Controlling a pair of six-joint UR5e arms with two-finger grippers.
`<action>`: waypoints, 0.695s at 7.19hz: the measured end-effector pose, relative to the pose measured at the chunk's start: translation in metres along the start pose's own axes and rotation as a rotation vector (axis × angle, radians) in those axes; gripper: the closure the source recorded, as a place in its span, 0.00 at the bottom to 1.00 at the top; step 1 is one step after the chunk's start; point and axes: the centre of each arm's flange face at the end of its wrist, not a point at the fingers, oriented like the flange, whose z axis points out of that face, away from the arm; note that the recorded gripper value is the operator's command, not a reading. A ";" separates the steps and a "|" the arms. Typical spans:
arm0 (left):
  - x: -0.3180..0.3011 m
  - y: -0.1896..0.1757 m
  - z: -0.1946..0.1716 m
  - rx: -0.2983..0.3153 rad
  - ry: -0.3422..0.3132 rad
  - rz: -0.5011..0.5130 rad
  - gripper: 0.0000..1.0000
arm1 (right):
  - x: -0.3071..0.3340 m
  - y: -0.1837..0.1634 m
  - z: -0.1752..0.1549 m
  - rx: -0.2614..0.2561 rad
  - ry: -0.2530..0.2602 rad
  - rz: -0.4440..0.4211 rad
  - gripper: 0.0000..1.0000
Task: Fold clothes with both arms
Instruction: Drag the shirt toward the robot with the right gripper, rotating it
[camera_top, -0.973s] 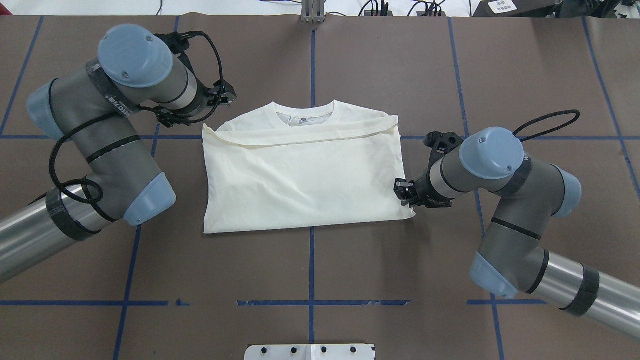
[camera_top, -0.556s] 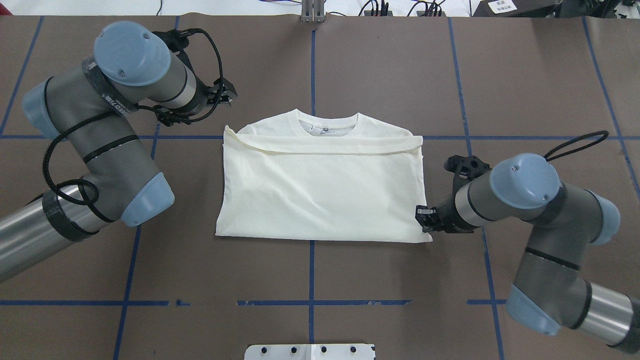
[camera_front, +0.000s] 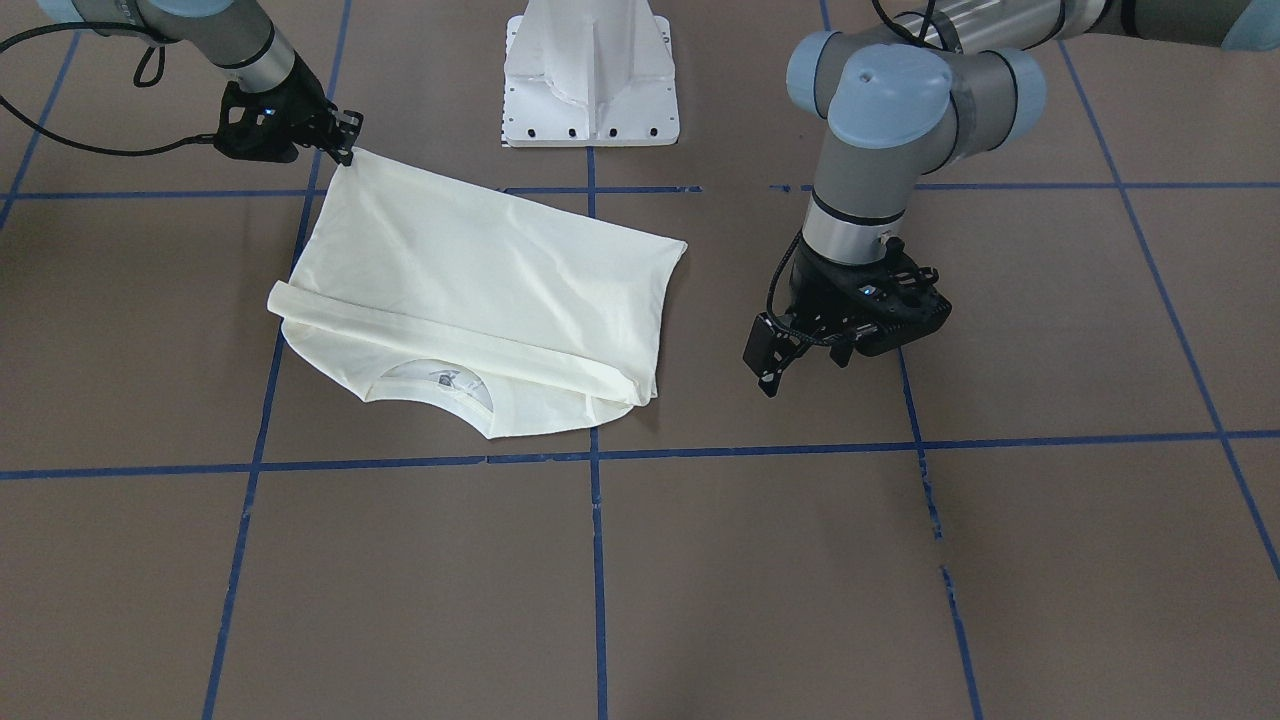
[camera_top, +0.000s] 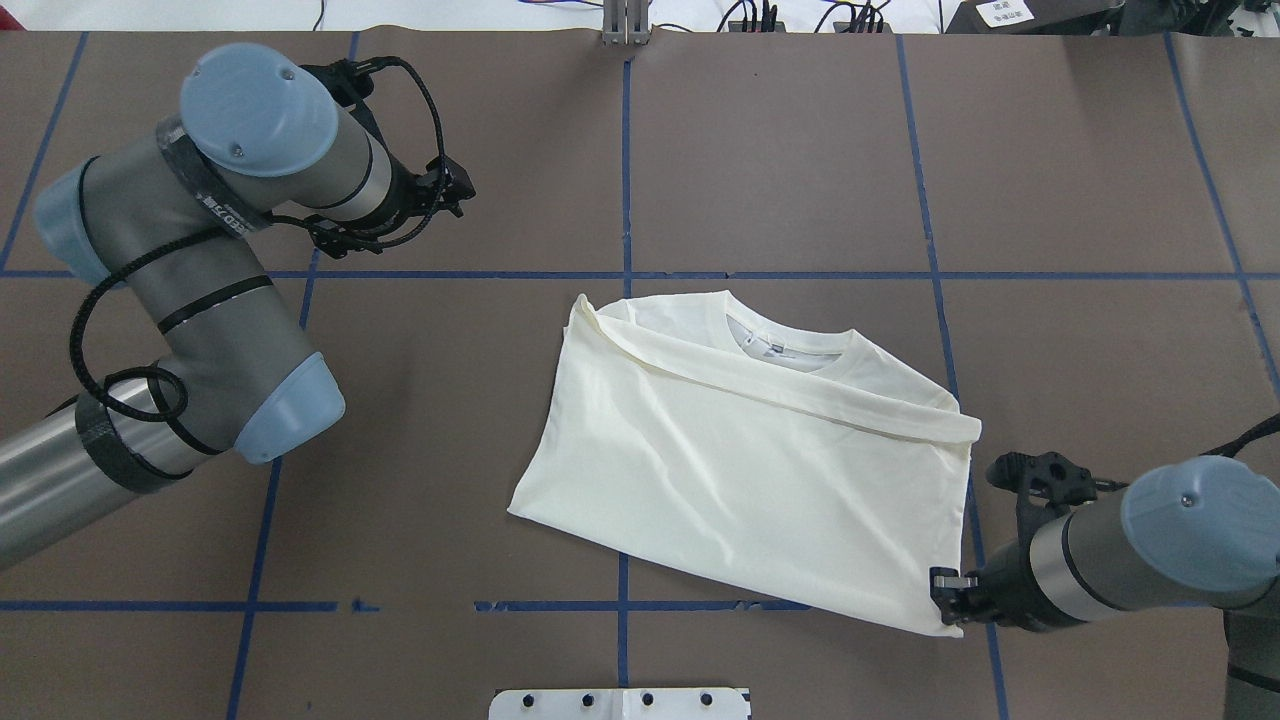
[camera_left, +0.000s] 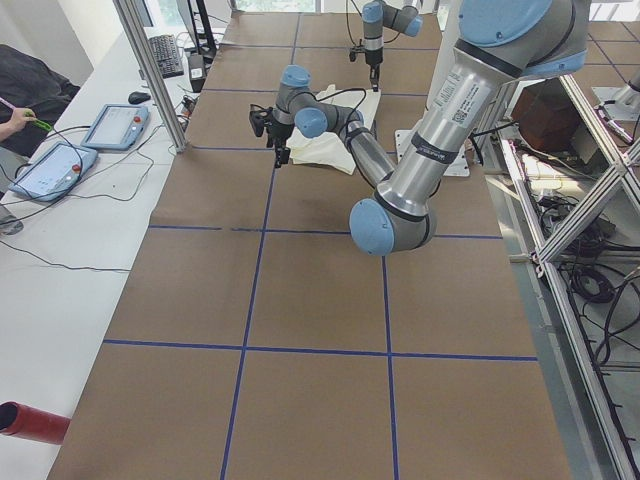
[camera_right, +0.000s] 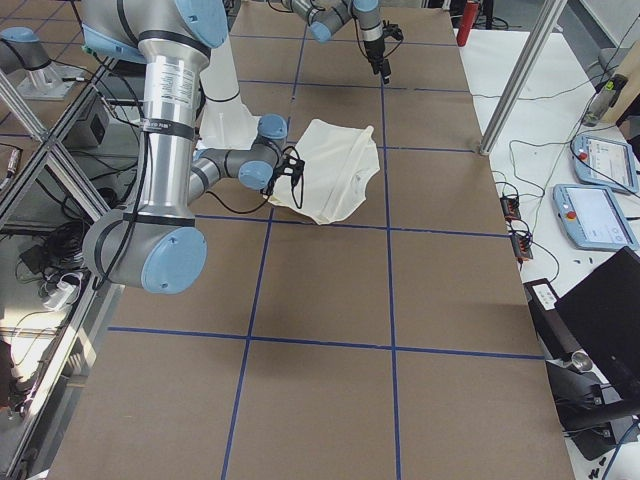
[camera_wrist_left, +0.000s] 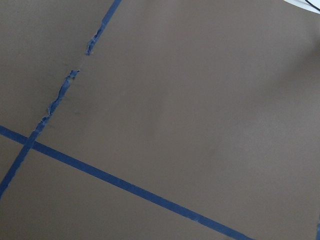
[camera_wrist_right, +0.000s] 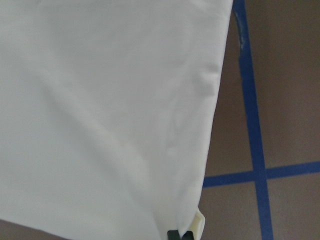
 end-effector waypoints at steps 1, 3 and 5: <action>0.001 0.003 -0.003 -0.003 0.007 0.001 0.00 | -0.001 0.019 0.003 -0.031 0.006 0.005 0.01; 0.003 0.013 -0.005 -0.016 0.015 0.010 0.00 | -0.008 0.035 0.001 -0.048 -0.004 -0.001 0.00; 0.001 0.068 0.009 -0.085 0.012 -0.008 0.01 | -0.029 0.023 -0.010 0.026 -0.063 0.001 0.00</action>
